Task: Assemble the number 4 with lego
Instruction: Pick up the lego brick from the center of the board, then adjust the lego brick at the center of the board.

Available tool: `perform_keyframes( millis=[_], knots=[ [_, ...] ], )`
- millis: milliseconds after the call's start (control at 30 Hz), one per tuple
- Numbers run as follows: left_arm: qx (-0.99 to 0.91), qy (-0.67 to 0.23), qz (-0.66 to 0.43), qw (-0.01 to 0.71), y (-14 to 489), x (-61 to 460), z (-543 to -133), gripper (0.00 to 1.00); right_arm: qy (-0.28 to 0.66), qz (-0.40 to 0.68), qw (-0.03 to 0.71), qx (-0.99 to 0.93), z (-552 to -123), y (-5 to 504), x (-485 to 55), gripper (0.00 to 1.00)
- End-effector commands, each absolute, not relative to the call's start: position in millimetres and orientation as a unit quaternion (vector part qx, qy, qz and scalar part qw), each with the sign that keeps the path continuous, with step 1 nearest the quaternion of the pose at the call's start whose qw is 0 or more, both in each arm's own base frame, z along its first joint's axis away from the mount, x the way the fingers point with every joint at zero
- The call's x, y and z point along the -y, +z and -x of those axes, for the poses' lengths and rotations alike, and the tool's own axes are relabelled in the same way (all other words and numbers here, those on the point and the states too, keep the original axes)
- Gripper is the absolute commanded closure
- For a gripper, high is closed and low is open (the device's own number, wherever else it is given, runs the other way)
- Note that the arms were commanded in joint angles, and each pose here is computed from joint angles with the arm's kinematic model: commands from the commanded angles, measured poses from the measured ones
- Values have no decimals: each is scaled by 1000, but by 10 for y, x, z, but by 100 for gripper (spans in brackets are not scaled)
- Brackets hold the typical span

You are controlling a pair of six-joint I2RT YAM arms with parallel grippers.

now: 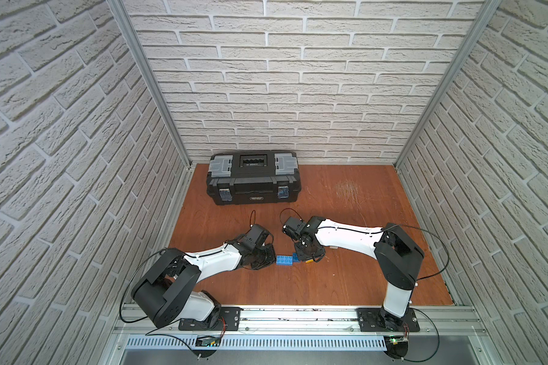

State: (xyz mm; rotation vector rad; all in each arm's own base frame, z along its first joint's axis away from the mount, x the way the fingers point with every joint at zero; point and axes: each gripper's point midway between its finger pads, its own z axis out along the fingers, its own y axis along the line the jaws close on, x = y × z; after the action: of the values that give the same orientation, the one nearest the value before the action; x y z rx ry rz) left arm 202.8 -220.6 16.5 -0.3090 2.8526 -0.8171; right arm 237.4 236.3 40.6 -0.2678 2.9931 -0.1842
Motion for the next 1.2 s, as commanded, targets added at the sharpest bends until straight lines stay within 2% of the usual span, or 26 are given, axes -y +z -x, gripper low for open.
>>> perform_keyframes(
  millis=[0,100,167,300,500,867,1167],
  knots=[
    [-967,-219,121,58,-39,1987,-1865,92,-49,86,123,-987,-2508,822,-2414,98],
    [-968,-209,127,62,-23,1939,-1863,88,-17,109,124,-986,-2489,941,-2636,98],
    [-968,-202,130,69,11,1893,-1881,87,-28,129,117,-984,-2395,965,-2717,98],
    [-968,-191,146,77,33,1776,-1902,86,-38,142,107,-983,-2107,967,-2843,98],
    [-966,-190,159,77,8,1706,-1906,87,16,142,88,-986,-1842,813,-3203,98],
    [-964,-199,162,70,-9,1712,-1855,88,-22,138,55,-989,-1847,496,-3240,98],
    [-966,-199,154,64,-42,1763,-1833,89,-28,118,69,-990,-2045,501,-3153,98]
  ],
)
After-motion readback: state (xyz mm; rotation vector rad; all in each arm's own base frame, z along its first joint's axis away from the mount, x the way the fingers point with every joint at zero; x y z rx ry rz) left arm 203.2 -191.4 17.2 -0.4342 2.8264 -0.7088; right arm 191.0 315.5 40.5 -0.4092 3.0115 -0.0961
